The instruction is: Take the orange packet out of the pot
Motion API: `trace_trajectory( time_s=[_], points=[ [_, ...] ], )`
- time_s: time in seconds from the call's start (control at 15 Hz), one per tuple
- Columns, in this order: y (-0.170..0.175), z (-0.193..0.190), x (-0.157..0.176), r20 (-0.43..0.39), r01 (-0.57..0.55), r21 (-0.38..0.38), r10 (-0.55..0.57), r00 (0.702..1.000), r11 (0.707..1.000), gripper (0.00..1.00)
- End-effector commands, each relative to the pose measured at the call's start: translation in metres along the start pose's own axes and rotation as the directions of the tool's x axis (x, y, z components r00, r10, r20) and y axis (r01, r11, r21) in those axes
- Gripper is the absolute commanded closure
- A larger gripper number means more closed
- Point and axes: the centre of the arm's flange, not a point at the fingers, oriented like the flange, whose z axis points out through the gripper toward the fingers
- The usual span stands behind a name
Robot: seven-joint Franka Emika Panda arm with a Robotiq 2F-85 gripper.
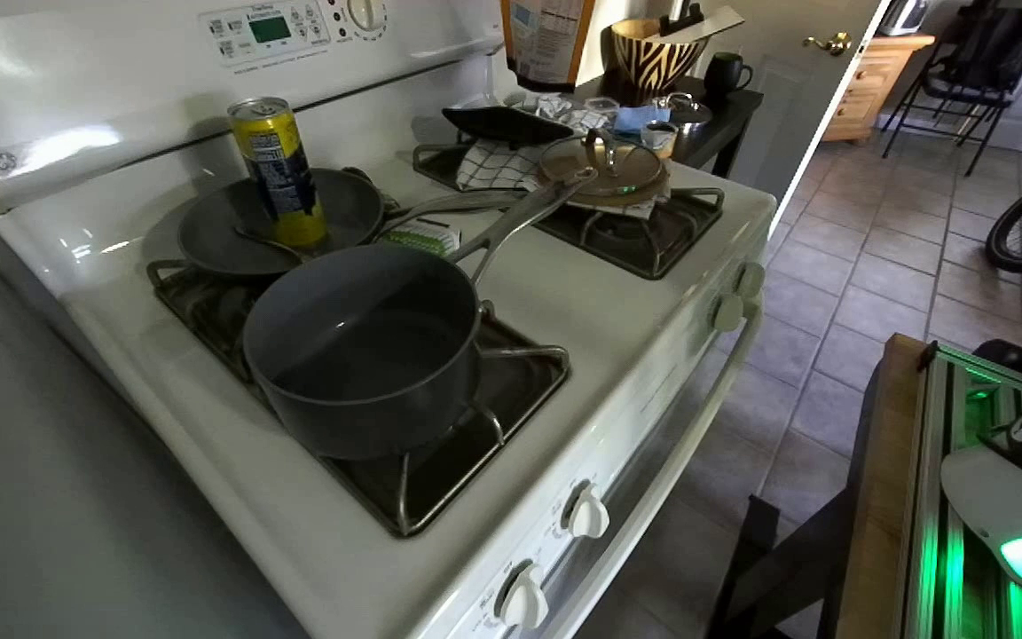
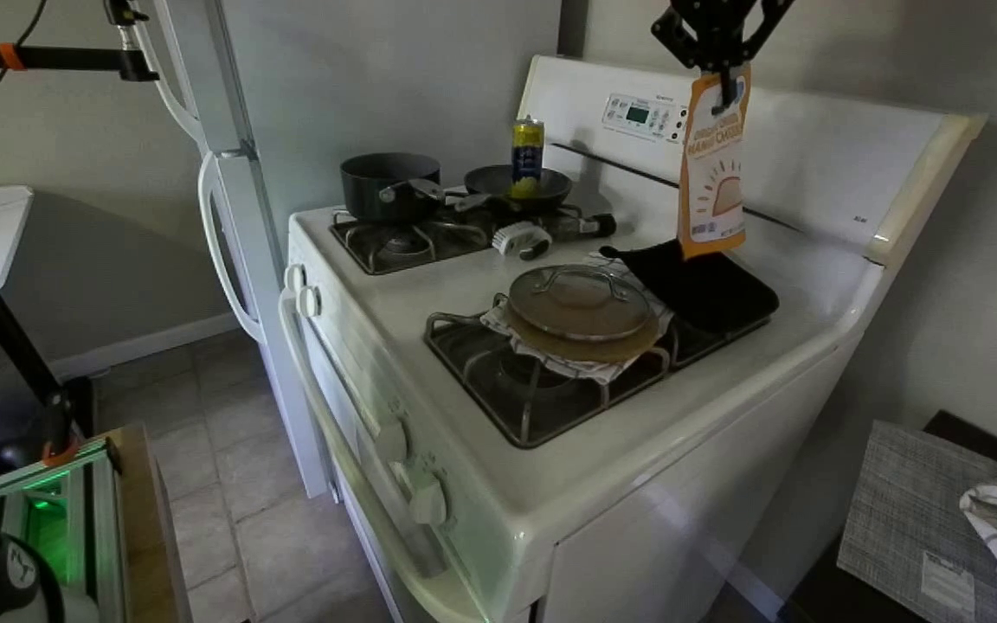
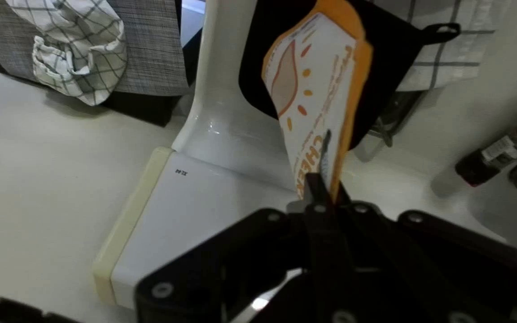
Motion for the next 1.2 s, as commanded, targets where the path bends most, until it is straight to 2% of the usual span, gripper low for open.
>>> trace_trajectory(
  time_s=[0.0,0.2,0.33,0.6,0.73,1.13],
  points=[
    [0.024,0.035,0.014,0.046,-0.065,-0.098,0.070,0.996,0.993,0.99],
    [0.036,0.058,0.008,0.069,-0.095,-0.162,0.108,0.992,0.982,0.99],
    [0.037,0.069,0.013,0.052,-0.104,-0.206,0.117,0.992,0.973,0.99],
    [0.017,0.091,0.039,-0.031,-0.113,-0.235,0.108,0.994,0.965,0.99],
    [0.001,0.099,0.050,-0.016,-0.092,-0.233,0.090,0.996,0.968,0.99],
    [-0.054,0.113,0.057,0.126,0.060,-0.166,-0.039,0.991,0.984,0.99]
  ],
)
